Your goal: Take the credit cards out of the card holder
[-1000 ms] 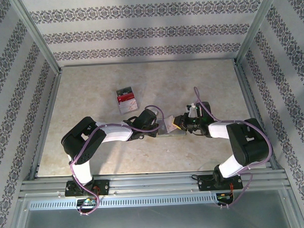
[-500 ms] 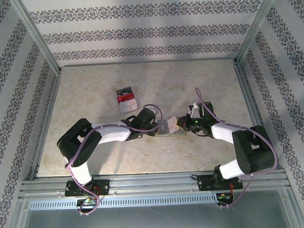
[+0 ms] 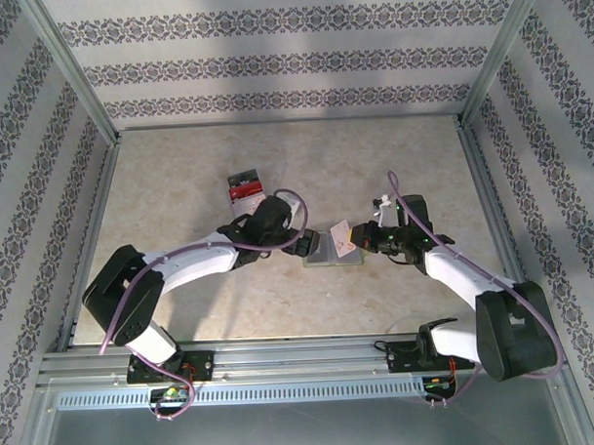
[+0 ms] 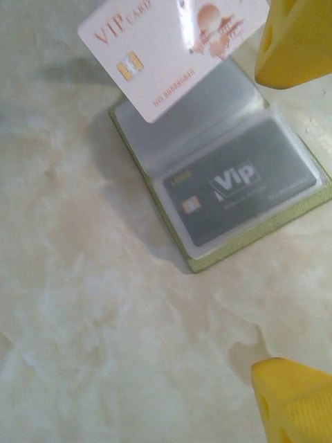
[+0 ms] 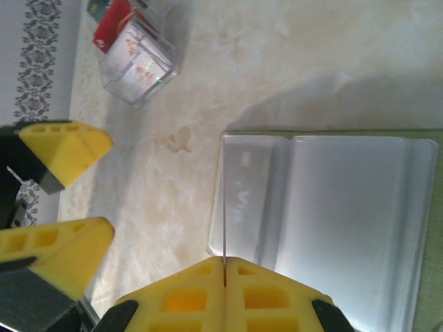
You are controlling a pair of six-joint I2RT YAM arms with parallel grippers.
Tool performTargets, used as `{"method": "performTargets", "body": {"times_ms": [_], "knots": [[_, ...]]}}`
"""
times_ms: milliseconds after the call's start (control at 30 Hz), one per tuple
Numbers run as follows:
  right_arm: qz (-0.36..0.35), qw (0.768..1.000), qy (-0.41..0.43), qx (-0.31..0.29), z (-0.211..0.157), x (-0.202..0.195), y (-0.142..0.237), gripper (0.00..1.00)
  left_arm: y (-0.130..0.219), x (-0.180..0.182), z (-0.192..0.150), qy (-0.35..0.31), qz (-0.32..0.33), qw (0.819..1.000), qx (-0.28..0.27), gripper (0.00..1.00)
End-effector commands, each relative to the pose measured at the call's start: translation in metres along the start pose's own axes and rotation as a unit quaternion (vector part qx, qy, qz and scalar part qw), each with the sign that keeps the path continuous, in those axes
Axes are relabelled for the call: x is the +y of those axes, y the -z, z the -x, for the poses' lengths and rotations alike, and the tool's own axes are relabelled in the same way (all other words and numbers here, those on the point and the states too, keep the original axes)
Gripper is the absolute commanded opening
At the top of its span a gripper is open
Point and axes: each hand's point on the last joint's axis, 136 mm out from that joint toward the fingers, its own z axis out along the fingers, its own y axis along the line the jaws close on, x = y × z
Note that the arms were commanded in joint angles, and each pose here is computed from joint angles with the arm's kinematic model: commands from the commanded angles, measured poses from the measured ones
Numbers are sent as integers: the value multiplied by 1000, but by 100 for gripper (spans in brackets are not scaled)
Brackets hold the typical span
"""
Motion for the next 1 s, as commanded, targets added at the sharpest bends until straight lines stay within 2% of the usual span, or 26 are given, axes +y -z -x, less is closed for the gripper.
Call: {"method": "performTargets", "body": {"times_ms": [0, 167, 367, 600, 733, 867, 967], "knots": [[45, 997, 63, -4, 8, 29, 11, 2, 21, -23, 20, -74, -68, 995, 6, 99], [107, 987, 121, -2, 4, 64, 22, 2, 36, -56, 18, -131, -168, 976, 35, 100], [173, 968, 182, 18, -10, 99, 32, 3, 46, -72, 16, -137, -237, 961, 41, 98], [216, 952, 213, 35, -22, 119, 39, 3, 65, -87, 22, -105, -335, 936, 34, 77], [226, 947, 225, 37, -25, 126, 41, 3, 73, -92, 18, -101, -366, 924, 37, 64], [229, 945, 232, 36, -25, 131, 41, 3, 78, -96, 16, -100, -387, 916, 41, 46], [233, 943, 235, 37, -25, 133, 42, 2, 79, -98, 15, -99, -396, 912, 43, 29]]}}
